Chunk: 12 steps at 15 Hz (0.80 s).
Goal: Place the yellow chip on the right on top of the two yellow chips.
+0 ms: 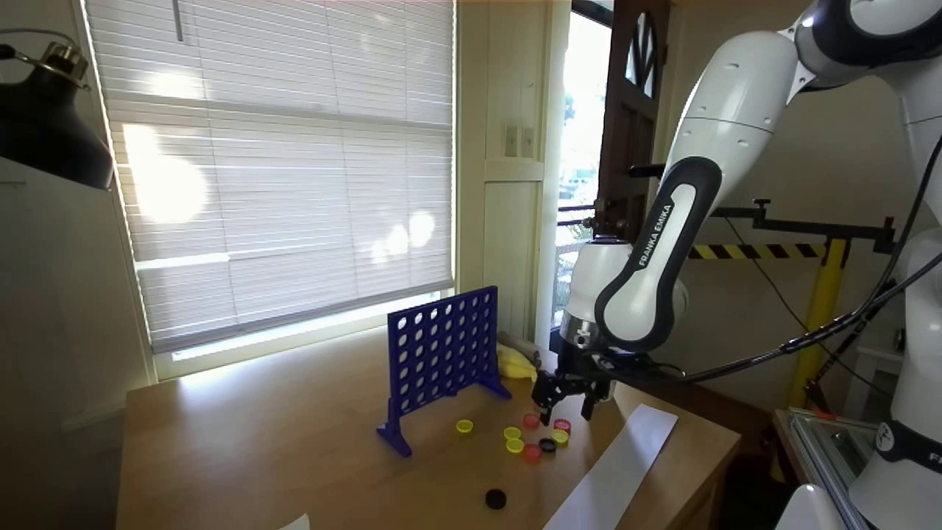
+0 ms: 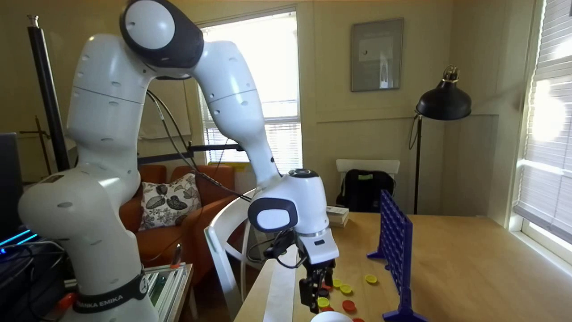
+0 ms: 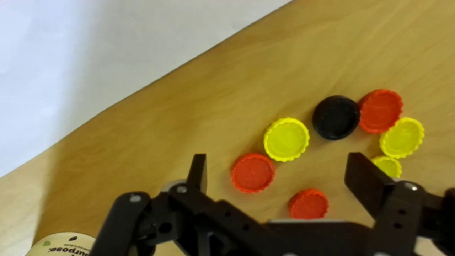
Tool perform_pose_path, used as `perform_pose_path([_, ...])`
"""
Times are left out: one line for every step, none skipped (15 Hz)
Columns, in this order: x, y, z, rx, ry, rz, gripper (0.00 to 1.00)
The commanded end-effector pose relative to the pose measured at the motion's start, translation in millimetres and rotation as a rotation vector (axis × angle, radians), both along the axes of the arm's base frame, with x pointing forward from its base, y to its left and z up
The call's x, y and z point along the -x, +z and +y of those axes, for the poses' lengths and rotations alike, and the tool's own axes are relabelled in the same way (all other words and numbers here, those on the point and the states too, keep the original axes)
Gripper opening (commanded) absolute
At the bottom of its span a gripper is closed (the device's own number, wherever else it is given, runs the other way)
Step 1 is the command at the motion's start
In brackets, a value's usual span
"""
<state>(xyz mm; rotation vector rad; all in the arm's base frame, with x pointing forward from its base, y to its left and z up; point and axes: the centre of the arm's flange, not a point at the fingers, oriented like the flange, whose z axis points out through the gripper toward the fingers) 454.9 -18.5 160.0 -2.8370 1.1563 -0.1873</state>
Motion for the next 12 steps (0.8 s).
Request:
perform_pose_path([-18.6,-15.3,1.0,-0.001,-0.055,-0.006,1.0])
perform_pose_path([-21.1,-16.7,1.6,-0.001,-0.067,-0.004,1.0])
perform_pose_path([-22.8,-18.5,2.7,-0.002,-0.075,-0.001,1.0])
perform_pose_path([-24.3,-19.2,4.1,-0.005,-0.082,0.002,1.0])
perform_pose_path([-25.4,-20.4,6.1,-0.008,-0.088,0.006,1.0])
perform_pose_path([-26.0,-21.4,7.9,-0.01,-0.094,0.01,1.0])
perform_pose_path([-26.2,-22.2,10.6,-0.013,-0.1,0.015,1.0])
perform_pose_path([-26.1,-22.9,13.2,-0.016,-0.106,0.018,1.0])
perform_pose_path([-26.3,-23.9,15.3,-0.017,-0.109,0.023,1.0])
perform_pose_path([-26.0,-25.0,17.7,-0.019,-0.111,0.028,1.0])
perform_pose_path([-25.9,-25.6,19.5,-0.016,-0.113,0.031,1.0])
perform_pose_path([-25.7,-26.8,20.5,-0.013,-0.118,0.033,1.0])
